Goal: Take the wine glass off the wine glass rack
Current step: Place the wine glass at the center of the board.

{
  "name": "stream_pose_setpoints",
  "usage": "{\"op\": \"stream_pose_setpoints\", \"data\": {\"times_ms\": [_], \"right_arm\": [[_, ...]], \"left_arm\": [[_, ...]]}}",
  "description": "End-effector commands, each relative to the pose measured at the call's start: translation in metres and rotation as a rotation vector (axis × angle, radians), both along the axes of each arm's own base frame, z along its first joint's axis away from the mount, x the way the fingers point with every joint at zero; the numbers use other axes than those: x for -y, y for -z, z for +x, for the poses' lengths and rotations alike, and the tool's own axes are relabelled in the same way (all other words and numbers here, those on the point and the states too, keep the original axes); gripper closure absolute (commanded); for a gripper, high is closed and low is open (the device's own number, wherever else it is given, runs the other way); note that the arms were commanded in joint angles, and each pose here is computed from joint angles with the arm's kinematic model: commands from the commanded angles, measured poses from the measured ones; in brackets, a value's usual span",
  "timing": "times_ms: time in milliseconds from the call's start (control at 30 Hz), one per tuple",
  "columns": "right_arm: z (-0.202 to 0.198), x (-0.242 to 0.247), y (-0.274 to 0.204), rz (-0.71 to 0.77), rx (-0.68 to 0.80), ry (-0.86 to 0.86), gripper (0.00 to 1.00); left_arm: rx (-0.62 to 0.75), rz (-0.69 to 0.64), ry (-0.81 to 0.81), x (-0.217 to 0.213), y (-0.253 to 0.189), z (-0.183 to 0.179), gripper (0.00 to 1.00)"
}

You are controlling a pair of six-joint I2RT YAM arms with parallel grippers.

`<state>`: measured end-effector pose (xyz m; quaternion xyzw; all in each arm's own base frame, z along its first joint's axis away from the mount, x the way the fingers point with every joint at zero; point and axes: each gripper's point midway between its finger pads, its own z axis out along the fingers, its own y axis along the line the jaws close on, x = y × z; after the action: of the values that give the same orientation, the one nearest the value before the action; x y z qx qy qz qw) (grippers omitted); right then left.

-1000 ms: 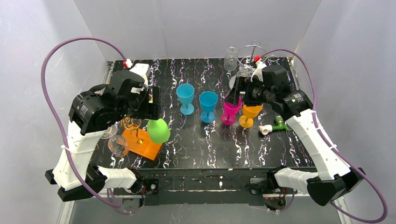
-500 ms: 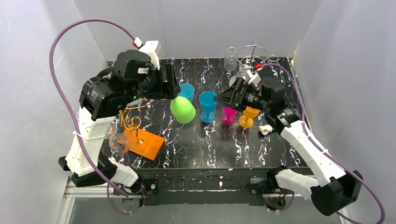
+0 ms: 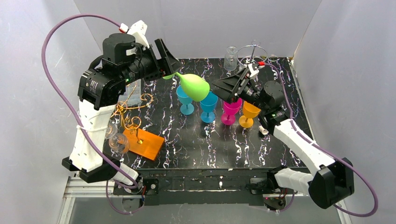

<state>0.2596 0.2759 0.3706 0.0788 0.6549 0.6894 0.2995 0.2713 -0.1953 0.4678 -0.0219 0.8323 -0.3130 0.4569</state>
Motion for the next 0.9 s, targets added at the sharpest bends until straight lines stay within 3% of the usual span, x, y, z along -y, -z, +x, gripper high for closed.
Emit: {"op": "stream_pose_setpoints", "data": {"times_ms": [0, 167, 500, 633, 700, 867], "right_arm": [[-0.004, -0.007, -0.034, 0.137, 0.068, -0.048, 0.02], [-0.003, -0.010, -0.048, 0.208, 0.072, -0.074, 0.06], [-0.008, -0.005, -0.078, 0.336, 0.087, -0.102, 0.34], [-0.008, -0.003, -0.083, 0.356, 0.076, -0.097, 0.52], [-0.007, -0.002, -0.085, 0.353, 0.076, -0.084, 0.65], [-0.005, -0.001, -0.090, 0.311, 0.086, -0.043, 0.99]], "left_arm": [[0.011, -0.117, 0.049, 0.011, -0.018, 0.004, 0.43], [-0.009, -0.172, 0.060, 0.012, -0.017, 0.012, 0.44], [-0.045, -0.325, 0.131, 0.022, -0.017, 0.020, 0.43], [-0.039, -0.411, 0.160, 0.028, -0.023, 0.020, 0.43], [-0.036, -0.443, 0.177, 0.032, -0.023, 0.021, 0.41], [-0.041, -0.479, 0.205, 0.036, -0.023, 0.018, 0.20]]}}
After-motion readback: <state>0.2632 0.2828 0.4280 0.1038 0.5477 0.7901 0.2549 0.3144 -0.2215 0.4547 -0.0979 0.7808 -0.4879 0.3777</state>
